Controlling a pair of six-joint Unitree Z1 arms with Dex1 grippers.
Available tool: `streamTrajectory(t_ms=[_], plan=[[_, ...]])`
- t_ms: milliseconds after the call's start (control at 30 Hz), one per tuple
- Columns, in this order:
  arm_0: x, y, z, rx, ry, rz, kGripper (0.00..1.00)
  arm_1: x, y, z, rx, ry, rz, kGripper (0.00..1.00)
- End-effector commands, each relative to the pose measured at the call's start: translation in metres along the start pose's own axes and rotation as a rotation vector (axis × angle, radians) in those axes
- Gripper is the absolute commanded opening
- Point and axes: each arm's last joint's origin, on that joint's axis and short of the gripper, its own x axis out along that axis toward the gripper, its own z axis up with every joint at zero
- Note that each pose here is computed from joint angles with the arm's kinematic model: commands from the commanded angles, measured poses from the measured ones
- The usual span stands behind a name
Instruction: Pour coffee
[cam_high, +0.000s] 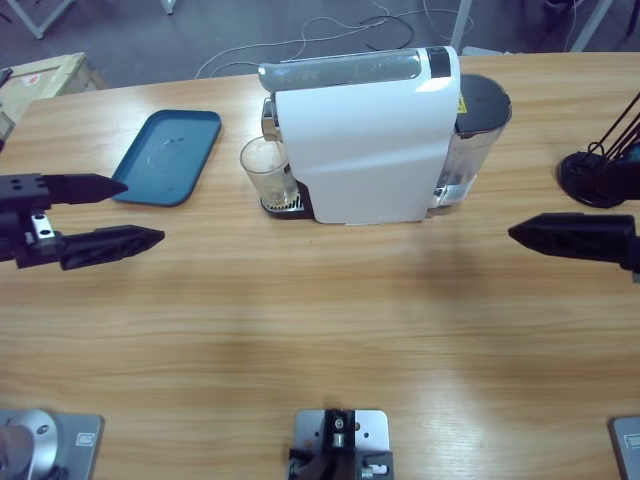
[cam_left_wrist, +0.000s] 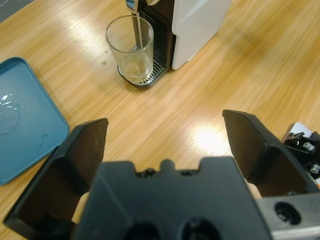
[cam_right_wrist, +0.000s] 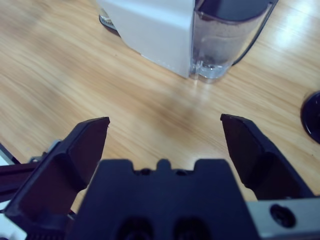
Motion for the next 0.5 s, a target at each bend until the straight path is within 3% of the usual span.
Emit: streamTrajectory(t_ms=[33,500], plan=[[-0.0054,-0.0064,-0.0162,-0.005,0.030,-0.030,0.991,0.0043,0.0001,-0.0076,-0.021,0.008,0.008,1.000],[-0.0078,-0.0077,-0.0203,0.006,0.057,-0.034,1.000,0.0056,0.0005,-0.0078,-0.029,0.016,0.011,1.000]])
